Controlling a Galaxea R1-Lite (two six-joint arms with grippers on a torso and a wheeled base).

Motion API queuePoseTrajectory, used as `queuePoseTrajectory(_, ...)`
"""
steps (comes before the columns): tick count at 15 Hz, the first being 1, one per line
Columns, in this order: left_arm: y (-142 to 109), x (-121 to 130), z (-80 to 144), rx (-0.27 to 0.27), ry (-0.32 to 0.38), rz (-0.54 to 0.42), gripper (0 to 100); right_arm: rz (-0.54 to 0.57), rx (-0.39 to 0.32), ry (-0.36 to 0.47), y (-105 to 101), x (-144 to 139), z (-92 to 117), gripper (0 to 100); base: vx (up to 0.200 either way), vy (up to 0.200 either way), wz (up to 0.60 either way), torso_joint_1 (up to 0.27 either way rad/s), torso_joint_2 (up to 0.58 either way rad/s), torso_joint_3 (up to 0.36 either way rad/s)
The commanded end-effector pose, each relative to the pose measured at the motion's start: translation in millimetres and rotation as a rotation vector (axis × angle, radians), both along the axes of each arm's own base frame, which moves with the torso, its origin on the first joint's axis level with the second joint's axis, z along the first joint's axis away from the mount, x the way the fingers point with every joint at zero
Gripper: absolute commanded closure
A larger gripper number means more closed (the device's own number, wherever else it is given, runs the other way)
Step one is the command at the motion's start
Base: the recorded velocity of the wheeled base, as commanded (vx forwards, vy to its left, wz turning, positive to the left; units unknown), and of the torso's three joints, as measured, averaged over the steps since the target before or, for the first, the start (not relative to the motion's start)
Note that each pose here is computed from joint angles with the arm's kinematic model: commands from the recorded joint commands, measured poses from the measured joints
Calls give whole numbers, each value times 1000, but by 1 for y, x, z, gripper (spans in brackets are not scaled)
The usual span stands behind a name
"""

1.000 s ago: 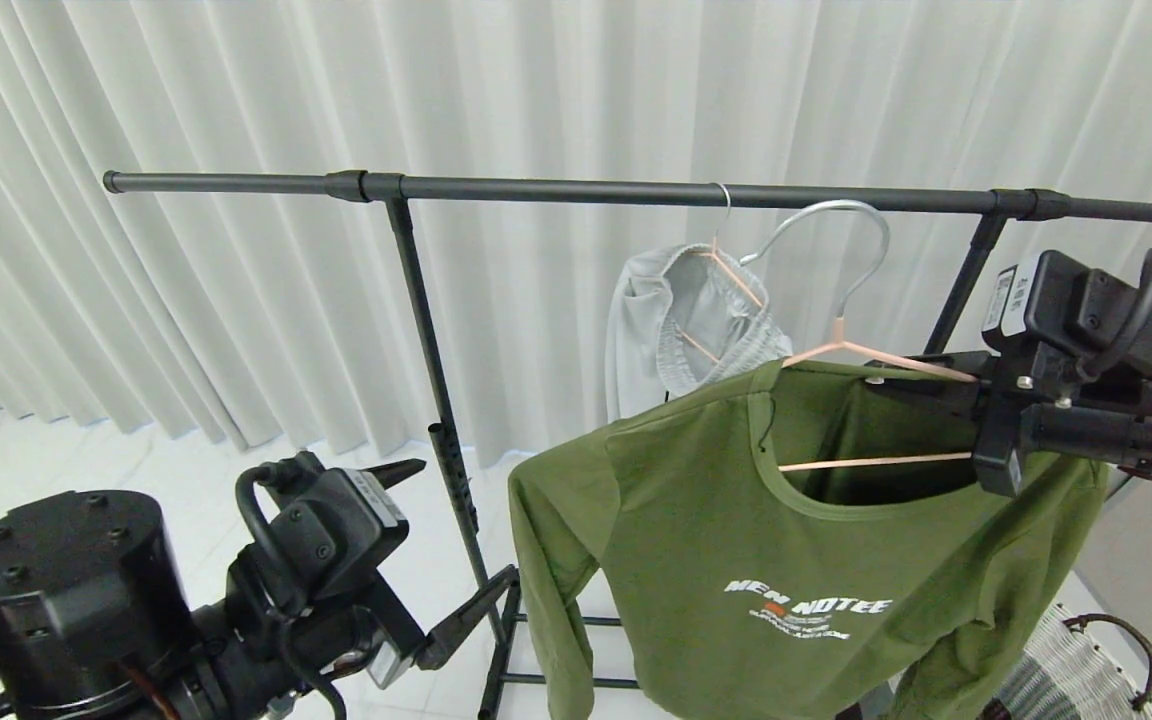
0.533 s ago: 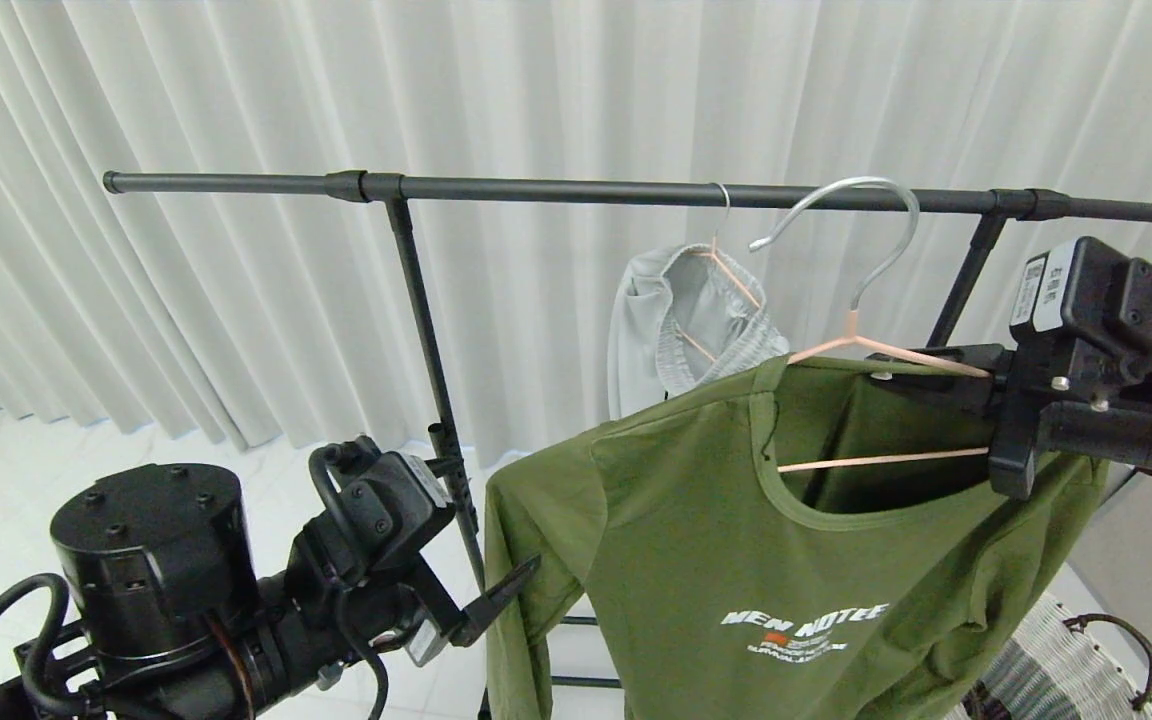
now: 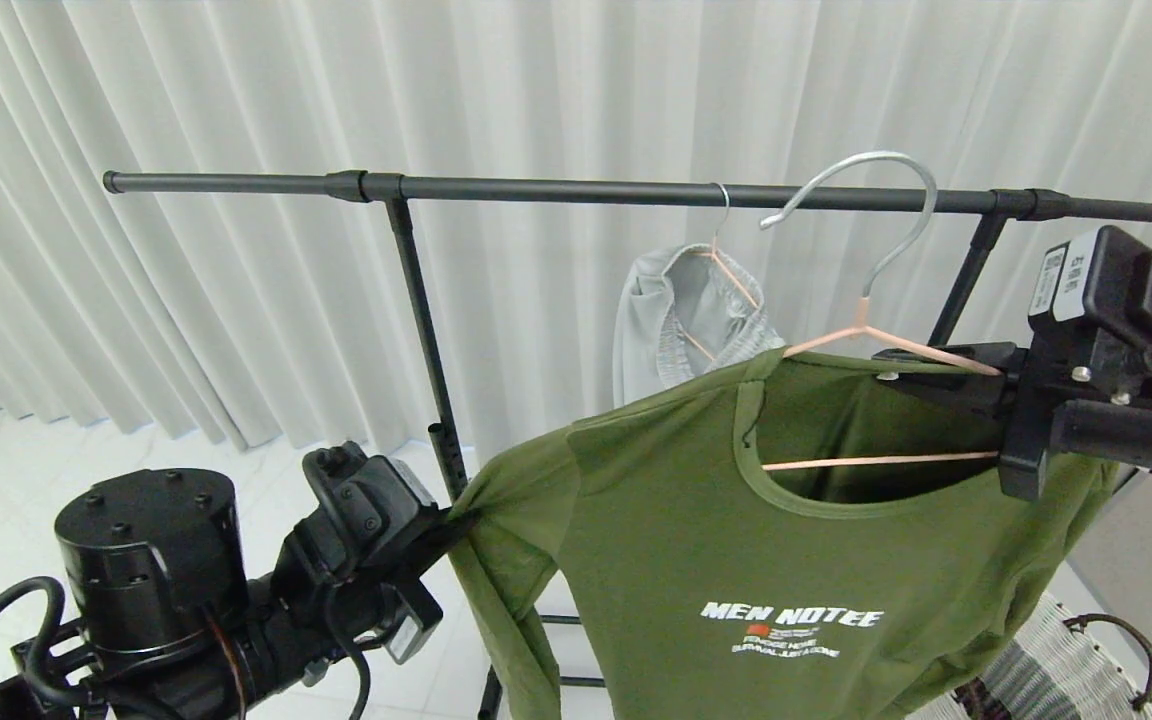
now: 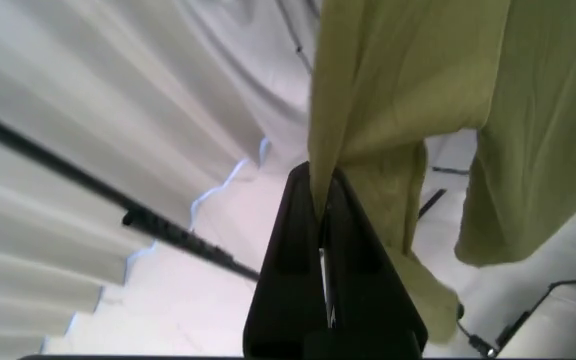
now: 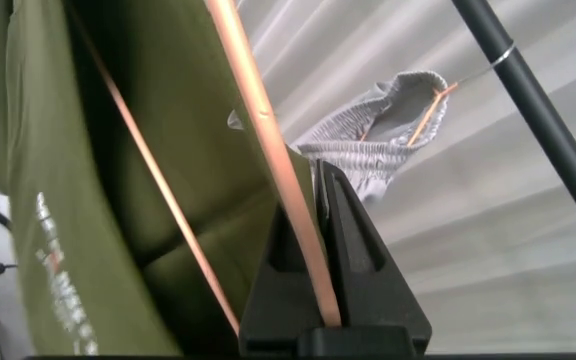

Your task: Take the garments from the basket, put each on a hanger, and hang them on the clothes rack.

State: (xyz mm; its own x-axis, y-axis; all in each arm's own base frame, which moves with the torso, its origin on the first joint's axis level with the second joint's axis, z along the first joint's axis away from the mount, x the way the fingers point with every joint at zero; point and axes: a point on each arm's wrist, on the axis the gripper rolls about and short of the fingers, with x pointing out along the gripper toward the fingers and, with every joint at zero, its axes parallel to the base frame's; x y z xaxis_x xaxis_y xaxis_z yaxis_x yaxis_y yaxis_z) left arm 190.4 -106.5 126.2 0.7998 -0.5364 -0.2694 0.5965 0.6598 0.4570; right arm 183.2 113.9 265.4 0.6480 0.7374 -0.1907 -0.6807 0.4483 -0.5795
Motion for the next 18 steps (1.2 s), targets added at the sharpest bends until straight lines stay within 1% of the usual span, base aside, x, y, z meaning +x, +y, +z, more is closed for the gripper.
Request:
queuePoseTrajectory(1,17,-3,2,-4,-7,64,100,-12,10,-6,-3,-3,2,100,0,0,0,0,0,0)
queuePoseTrajectory(2,20,-4,2,-6,-11,75,100,-17,14,-5,-3,-2,3,100,0,0,0,0,0,0)
queuePoseTrajectory(4,19,-6,8,-18,-35,63,100,-17,14,-5,-3,-2,3,100,0,0,0,0,0,0)
queuePoseTrajectory(5,18,-7,9,-17,-39,54,0,-17,14,-5,-3,-2,3,100,0,0,0,0,0,0)
queuePoseTrajectory(7,17,-10,12,-21,-58,47,0,-42,12,13,-5,0,-1,100,0,0,0,0,0,0)
queuePoseTrajectory(10,19,-15,18,-34,-83,45,0,-69,19,9,-6,1,2,100,0,0,0,0,0,0)
queuePoseTrajectory(13,25,-26,28,-58,-134,52,0,-111,29,21,-9,3,2,100,0,0,0,0,0,0)
queuePoseTrajectory(14,28,-29,33,-73,-151,85,0,-139,28,21,-11,3,2,100,0,0,0,0,0,0)
queuePoseTrajectory(15,31,-33,35,-93,-153,145,0,-162,36,31,-14,2,1,100,0,0,0,0,0,0)
queuePoseTrajectory(16,33,-36,38,-136,-132,197,0,-192,48,46,-16,1,1,100,0,0,0,0,0,0)
queuePoseTrajectory(17,36,-40,40,-186,-90,244,0,-234,63,64,-19,-2,-1,100,0,0,0,0,0,0)
queuePoseTrajectory(18,39,-45,43,-208,-47,267,0,-265,75,76,-21,-4,-3,100,0,0,0,0,0,0)
